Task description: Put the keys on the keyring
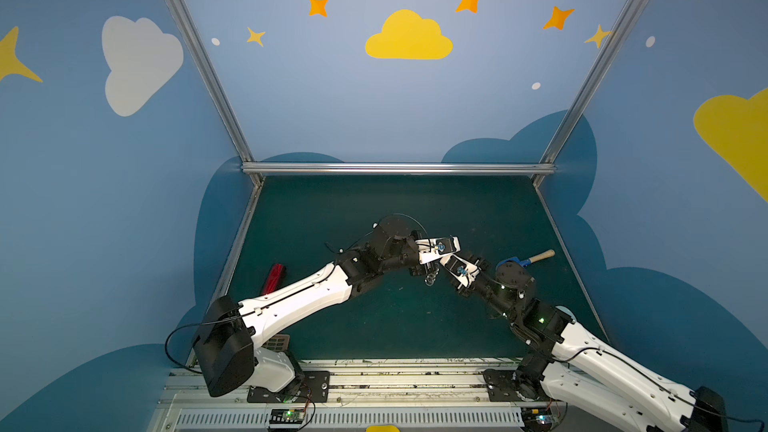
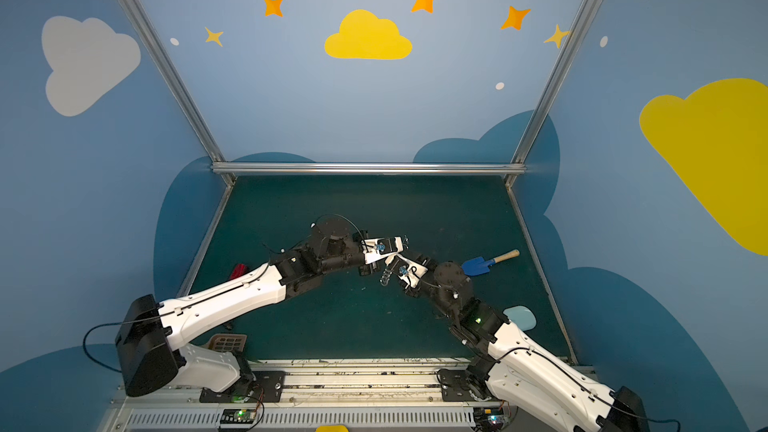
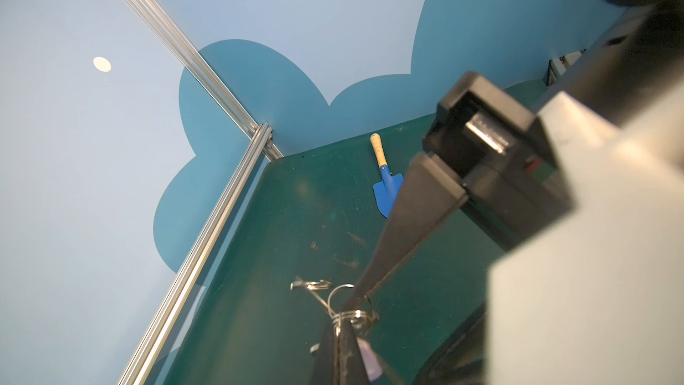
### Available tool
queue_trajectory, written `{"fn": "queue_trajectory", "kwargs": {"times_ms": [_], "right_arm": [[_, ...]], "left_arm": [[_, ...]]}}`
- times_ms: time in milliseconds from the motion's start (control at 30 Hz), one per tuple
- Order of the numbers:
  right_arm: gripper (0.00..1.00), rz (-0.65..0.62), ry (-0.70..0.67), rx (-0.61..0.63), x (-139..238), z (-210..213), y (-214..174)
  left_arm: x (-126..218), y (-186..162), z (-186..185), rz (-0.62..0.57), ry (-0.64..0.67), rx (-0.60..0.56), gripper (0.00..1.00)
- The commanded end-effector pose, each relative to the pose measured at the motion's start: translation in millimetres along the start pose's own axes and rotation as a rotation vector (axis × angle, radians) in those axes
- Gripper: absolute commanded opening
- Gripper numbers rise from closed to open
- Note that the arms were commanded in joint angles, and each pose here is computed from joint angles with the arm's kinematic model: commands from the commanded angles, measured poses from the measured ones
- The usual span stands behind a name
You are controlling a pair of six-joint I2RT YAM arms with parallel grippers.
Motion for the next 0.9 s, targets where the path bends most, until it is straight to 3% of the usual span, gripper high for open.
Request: {"fn": "queue_trajectory", "kwargs": {"times_ms": [0,133,233,433,500,867], "right_arm": [[0.46,-0.053,-0.074,-0.025,6.6,-16.7,18.4],[0.44,-0.057,-0.099,-0.042,9.5,-20.6,18.2],[0.34,-0.065,-0.108,-0.064,10.6,-22.8,17.5],[0.31,-0.065,-0.099,-0.089,14.2,-23.8,14.6],[0.25,-0.061,-0.098,-0.102,14.8,-24.4,11.3],[0.28,-0.080,0.057,-0.160,11.8,-11.4,10.0]], "left_arm": [[3.9,12.0,1.6,-0.031,-0.007,-0.024,0.04],[3.9,12.2,1.4,-0.032,-0.008,-0.028,0.04],[3.7,12.2,1.0,-0.034,-0.011,-0.028,0.04],[4.2,11.4,0.2,-0.033,-0.014,-0.032,0.04],[4.0,11.5,-0.4,-0.033,-0.016,-0.032,0.04],[5.9,13.5,0.4,-0.040,-0.015,-0.039,0.04]]}}
Point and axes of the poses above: each gripper's point midway between its finger pads, its own x axis back along the fingers, its own z axis along the line the jaws close on, y = z × x, the point moved 6 cm from there along x, back along the fingers, and after that the axes turned 6 degrees about -x, right-handed, at the moved point
